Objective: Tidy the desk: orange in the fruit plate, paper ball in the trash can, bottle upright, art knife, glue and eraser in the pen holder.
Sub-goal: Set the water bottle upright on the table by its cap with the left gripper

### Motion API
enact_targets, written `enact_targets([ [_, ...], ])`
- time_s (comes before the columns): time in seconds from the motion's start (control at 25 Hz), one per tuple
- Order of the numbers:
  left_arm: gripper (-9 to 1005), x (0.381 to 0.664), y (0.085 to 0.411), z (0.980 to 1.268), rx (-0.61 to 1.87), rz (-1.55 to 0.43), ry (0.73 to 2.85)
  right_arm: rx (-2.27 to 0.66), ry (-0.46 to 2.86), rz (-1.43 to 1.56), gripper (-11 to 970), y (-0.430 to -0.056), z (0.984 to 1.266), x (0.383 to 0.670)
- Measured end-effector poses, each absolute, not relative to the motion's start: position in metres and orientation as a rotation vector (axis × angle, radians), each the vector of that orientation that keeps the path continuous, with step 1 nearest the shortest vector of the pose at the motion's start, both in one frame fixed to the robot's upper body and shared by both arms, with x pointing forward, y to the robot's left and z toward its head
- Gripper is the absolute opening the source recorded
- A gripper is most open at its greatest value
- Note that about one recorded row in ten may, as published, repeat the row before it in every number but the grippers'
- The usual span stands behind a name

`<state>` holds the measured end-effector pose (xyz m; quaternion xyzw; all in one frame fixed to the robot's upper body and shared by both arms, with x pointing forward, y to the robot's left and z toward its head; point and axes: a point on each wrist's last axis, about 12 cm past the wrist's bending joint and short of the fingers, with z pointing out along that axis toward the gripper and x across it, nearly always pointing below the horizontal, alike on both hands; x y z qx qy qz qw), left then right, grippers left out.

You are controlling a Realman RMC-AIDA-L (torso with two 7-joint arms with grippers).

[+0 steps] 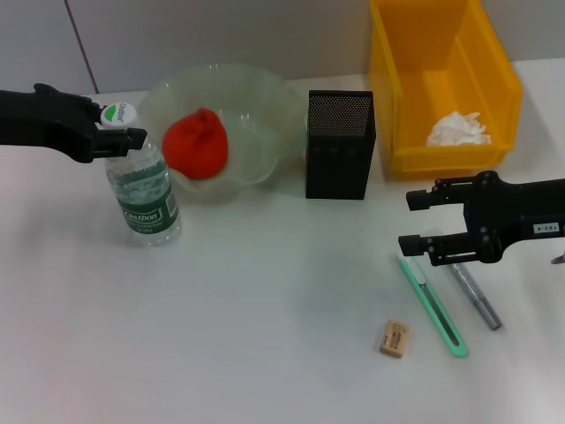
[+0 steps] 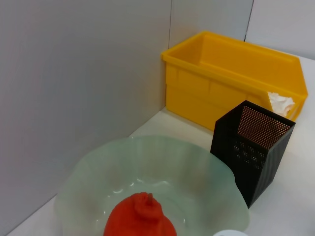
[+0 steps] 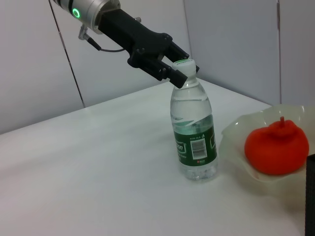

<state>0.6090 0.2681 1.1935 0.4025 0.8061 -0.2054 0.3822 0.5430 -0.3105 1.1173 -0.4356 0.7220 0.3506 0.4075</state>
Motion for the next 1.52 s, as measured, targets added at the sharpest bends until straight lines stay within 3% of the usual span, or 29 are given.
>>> enact_targets([
  [0.76, 474, 0.610, 0.267, 1.193, 1.023, -0.504, 2.057, -1.096, 1.822, 0.887, 686, -0.310, 1.118, 0.543],
  [1.0, 681, 0.610, 0.266, 1.193, 1.026, -0.502, 2.056, -1.095, 1.823, 0.887, 685, -0.311, 1.117, 0.543],
  [1.16, 758, 0.611, 0.268, 1.194, 1.017, -0.498, 2.056, -1.095, 1.824, 0.887, 685, -0.311, 1.117, 0.543],
  [1.52, 805, 0.610, 0.277, 1.205, 0.932, -0.549, 2.010, -1.092, 1.825, 0.891, 683, -0.310, 1.117, 0.543],
])
